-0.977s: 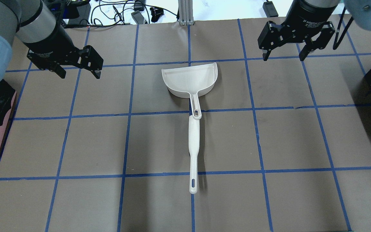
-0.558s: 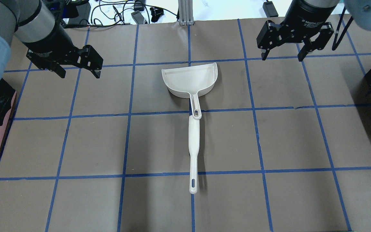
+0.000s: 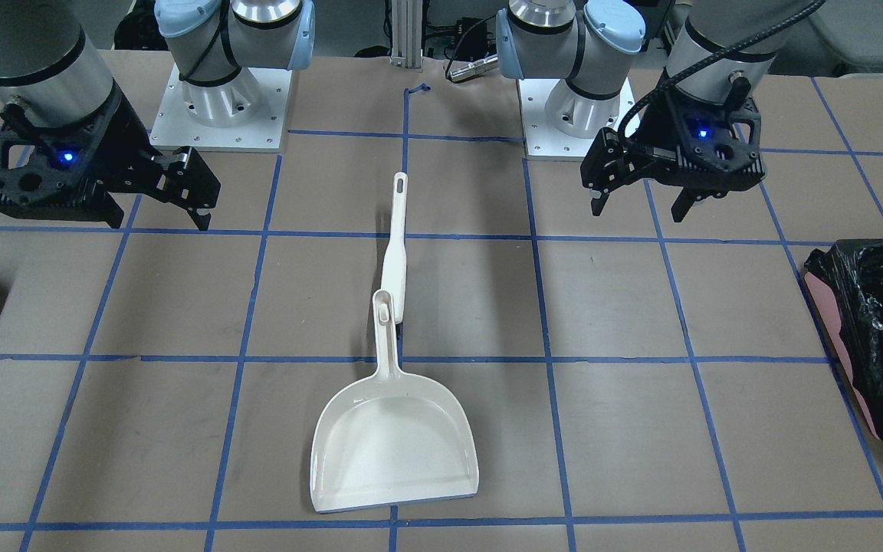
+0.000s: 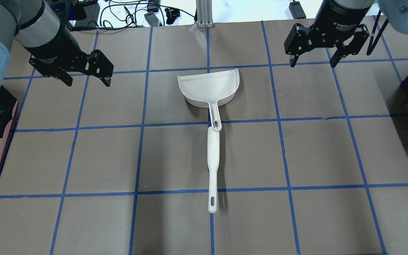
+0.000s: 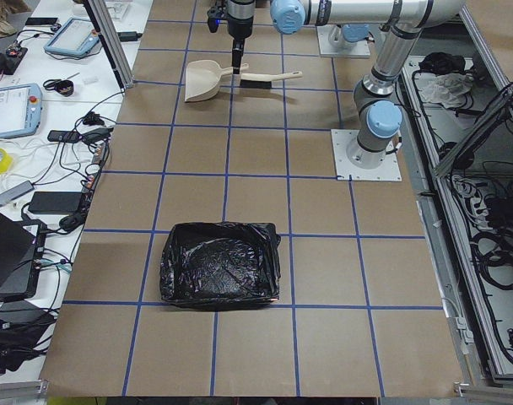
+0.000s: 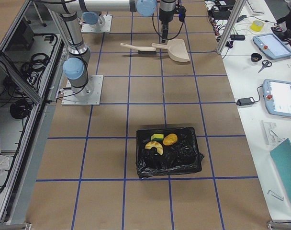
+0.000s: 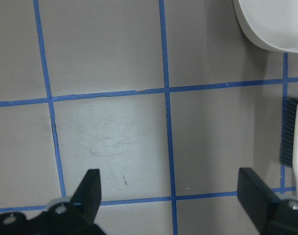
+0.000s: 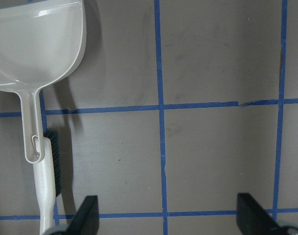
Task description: Sweep and dump trash in nearest bin
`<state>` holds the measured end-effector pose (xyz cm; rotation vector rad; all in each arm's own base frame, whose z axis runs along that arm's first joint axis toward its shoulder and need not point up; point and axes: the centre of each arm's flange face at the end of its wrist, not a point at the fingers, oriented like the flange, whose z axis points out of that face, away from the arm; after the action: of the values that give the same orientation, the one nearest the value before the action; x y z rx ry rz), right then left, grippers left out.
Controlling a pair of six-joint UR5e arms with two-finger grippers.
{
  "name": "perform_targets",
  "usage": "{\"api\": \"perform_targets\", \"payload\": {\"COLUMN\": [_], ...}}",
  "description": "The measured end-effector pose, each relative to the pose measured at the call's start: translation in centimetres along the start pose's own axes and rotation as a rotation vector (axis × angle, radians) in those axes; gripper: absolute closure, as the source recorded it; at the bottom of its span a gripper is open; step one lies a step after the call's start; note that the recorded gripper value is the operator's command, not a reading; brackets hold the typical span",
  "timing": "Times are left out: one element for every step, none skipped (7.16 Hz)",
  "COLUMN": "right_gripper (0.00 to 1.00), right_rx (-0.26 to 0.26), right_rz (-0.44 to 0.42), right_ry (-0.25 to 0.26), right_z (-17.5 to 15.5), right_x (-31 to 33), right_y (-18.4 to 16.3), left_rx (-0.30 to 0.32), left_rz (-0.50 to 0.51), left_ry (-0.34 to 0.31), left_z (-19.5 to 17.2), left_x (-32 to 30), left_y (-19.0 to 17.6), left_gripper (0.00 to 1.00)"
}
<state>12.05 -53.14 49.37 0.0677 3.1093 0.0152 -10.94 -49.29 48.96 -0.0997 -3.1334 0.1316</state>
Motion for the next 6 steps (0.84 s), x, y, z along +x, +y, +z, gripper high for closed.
{"api": "perform_targets", "payload": {"right_gripper": [0.0, 0.0, 0.0, 0.0, 0.0, 0.0], "right_rx": [0.0, 0.0, 0.0, 0.001, 0.001, 0.002], "right_rz": [0.0, 0.0, 0.0, -0.001, -0.002, -0.003], "right_ry": [0.002, 0.003, 0.003, 0.004, 0.004, 0.005], "right_z": [0.0, 0.0, 0.0, -0.06, -0.06, -0.04], "right_x": [0.02, 0.02, 0.03, 0.03, 0.03, 0.05], "right_y": [0.0, 0.0, 0.0, 0.03, 0.0, -0.04], "left_rx": [-0.002, -0.002, -0.001, -0.001, -0.002, -0.003], "left_rz": [0.001, 0.001, 0.001, 0.001, 0.0, 0.0], "left_ry": [-0.001, 0.001, 0.001, 0.001, -0.001, -0.002], "left_z": [0.1, 0.11, 0.08, 0.07, 0.08, 0.11], "left_x": [0.02, 0.05, 0.05, 0.03, 0.01, 0.0], "left_y": [0.08, 0.11, 0.11, 0.12, 0.16, 0.2], "left_gripper": [0.0, 0.0, 0.0, 0.0, 0.0, 0.0]}}
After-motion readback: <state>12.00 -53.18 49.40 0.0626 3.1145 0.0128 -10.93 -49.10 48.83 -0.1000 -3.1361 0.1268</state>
